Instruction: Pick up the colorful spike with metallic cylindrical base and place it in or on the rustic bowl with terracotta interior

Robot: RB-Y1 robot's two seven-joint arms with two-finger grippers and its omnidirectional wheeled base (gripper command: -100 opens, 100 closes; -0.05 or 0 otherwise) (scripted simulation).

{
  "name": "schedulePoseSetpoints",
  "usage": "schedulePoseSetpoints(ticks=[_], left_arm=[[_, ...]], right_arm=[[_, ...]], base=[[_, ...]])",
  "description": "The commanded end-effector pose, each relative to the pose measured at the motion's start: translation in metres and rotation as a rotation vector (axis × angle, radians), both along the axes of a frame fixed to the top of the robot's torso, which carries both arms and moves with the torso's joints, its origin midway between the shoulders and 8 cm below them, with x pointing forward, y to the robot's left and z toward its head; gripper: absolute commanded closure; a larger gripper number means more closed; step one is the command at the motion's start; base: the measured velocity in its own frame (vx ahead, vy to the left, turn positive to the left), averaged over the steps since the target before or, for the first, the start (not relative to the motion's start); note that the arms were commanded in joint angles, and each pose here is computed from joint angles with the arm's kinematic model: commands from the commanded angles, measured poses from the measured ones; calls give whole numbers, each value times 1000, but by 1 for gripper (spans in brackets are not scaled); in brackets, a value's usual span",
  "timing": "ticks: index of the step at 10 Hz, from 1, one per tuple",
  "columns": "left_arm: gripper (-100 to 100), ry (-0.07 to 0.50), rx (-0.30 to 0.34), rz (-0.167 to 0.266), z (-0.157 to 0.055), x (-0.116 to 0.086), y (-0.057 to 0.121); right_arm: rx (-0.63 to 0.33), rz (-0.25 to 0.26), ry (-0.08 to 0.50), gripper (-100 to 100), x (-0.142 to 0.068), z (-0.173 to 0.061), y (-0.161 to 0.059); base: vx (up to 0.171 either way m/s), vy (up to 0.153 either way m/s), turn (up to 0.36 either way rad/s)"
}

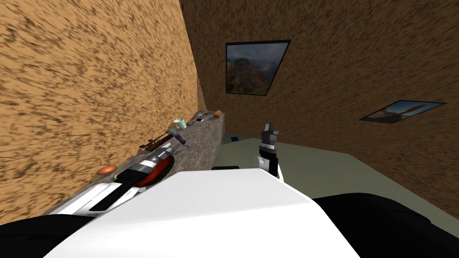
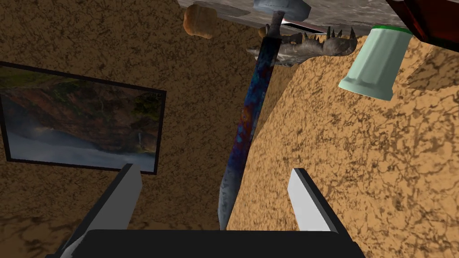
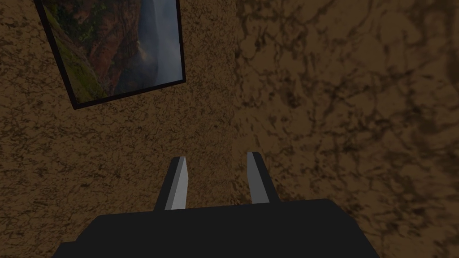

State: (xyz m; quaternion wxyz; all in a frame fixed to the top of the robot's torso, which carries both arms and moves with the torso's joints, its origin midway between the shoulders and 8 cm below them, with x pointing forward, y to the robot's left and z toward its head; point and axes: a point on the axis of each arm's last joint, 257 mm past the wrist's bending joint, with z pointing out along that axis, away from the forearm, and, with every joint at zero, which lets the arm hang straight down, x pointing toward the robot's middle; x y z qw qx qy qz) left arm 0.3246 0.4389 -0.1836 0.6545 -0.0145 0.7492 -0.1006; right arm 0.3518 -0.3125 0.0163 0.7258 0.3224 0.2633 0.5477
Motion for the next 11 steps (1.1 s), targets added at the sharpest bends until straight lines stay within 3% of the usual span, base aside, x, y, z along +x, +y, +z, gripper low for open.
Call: schedulePoseSetpoints(ticks=[1,4,5,6,7,8,11], left_arm=[[-100,49,74,0,-14,-13,12],[-100,112,170,-9,-30,-28,25],[-100,98,148,-6,-26,-23,23],[0,100,153,-7,-27,-24,23],[-100,100,152,-7,-27,-24,23],[100,100,152,-7,-27,-24,23],[100,99,153,-6,-27,-24,23]], right_arm=[[0,0,0,0,0,0,0],[0,0,0,0,0,0,0],[0,0,0,0,0,0,0],[0,0,0,0,0,0,0],[0,0,0,0,0,0,0],[0,0,0,0,0,0,0],[0,0,0,0,0,0,0]], base=[[161,1,-69],[137,-2,-64],[65,2,-15],[12,1,2],[6,0,-1],[0,0,0],[0,0,0]])
